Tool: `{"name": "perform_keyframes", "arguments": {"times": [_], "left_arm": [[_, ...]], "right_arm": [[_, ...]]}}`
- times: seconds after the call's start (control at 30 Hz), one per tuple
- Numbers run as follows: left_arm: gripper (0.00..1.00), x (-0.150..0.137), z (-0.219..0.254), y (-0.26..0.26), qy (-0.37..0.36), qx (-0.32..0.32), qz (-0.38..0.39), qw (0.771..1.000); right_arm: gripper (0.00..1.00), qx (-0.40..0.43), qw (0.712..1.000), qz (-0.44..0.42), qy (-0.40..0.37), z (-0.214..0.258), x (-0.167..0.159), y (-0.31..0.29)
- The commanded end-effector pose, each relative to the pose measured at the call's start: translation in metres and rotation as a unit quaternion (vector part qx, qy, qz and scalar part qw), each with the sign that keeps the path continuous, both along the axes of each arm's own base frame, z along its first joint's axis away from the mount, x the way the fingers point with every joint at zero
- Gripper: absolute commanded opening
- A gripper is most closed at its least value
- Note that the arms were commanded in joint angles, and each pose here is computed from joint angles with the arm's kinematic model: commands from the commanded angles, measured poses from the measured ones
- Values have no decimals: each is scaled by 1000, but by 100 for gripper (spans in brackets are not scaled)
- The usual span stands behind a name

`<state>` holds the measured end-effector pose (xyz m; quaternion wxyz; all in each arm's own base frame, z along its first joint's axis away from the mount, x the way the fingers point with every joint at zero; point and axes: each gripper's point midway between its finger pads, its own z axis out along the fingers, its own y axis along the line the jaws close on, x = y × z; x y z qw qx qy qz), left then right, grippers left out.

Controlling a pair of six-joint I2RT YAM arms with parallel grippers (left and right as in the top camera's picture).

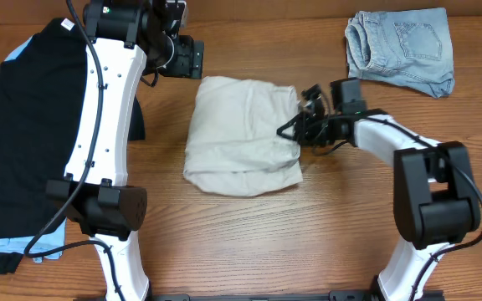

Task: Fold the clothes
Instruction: 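Lift the folded shorts with the right gripper toward the blue jeans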

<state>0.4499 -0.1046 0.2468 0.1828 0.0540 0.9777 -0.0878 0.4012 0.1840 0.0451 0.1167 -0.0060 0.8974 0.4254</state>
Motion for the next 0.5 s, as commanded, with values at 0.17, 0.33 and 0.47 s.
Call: {"name": "perform_keyframes", "arguments": {"times": [0.17,0.33,0.47], "left_arm": [[85,3,-3,2,-3,11,-8,1000],[85,4,-3,7,-5,26,-1,1000],[85,4,-3,7,-5,26,-1,1000]], "right_arm": [[4,77,989,-38,-118,136,38,-22],[4,93,977,-72,-175,193,52,-40],[4,101,964,-99,-225,231,62,-57]]}}
